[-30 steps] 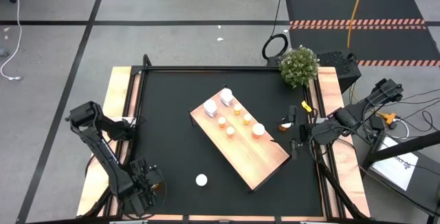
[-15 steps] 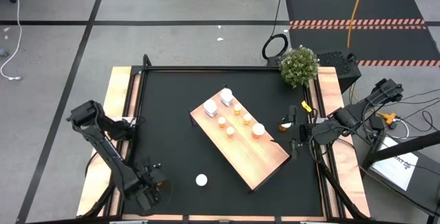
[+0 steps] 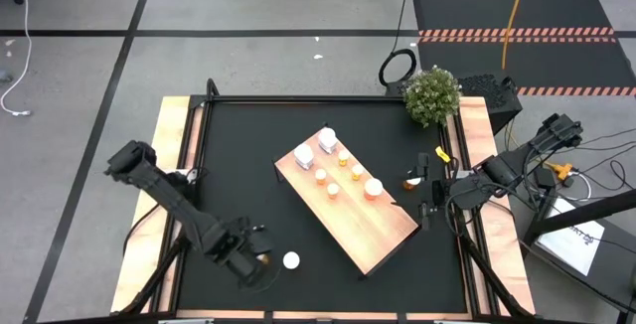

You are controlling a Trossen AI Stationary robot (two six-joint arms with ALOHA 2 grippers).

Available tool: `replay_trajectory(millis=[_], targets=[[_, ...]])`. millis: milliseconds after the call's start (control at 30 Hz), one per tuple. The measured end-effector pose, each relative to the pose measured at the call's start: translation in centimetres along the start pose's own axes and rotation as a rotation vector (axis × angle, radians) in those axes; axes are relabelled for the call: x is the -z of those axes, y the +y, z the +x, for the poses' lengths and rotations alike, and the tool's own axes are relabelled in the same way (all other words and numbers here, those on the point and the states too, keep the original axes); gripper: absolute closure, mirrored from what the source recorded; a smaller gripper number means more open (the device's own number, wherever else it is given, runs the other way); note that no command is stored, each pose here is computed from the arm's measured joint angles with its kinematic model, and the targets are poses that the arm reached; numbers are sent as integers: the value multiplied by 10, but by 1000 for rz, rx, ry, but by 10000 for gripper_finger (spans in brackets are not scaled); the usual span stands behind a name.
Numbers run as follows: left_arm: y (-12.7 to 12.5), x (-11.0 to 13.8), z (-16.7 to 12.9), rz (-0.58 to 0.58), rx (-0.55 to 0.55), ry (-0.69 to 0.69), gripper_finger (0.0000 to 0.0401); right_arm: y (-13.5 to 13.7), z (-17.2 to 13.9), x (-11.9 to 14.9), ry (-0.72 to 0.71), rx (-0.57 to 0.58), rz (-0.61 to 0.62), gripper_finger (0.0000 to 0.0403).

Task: Pick and place medicine bottles onto shelf by color
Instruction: Put the large orange pill bottle on the shelf aligned with the other large orange pill bottle

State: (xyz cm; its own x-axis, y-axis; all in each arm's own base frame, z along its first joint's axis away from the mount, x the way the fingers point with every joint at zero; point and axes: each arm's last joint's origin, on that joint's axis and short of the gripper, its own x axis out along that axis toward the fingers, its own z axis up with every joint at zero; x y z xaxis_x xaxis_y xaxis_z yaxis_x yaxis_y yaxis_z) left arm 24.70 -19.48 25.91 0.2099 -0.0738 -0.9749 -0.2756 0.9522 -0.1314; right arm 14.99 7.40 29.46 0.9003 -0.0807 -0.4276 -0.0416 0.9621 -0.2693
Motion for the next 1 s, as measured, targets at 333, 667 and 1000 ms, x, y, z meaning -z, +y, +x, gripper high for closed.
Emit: replay_trajectory(millis=[333,667,1000], targets=[[6,-56,-58,65,106,-202,185,0,0,5,42,0,-16,147],[19,-88,-103,168,124,-397,181,-4,-6,10,72,1,-20,147],[37,-118,-133,275,98,-530,192,-12,-18,16,86,7,30,147]])
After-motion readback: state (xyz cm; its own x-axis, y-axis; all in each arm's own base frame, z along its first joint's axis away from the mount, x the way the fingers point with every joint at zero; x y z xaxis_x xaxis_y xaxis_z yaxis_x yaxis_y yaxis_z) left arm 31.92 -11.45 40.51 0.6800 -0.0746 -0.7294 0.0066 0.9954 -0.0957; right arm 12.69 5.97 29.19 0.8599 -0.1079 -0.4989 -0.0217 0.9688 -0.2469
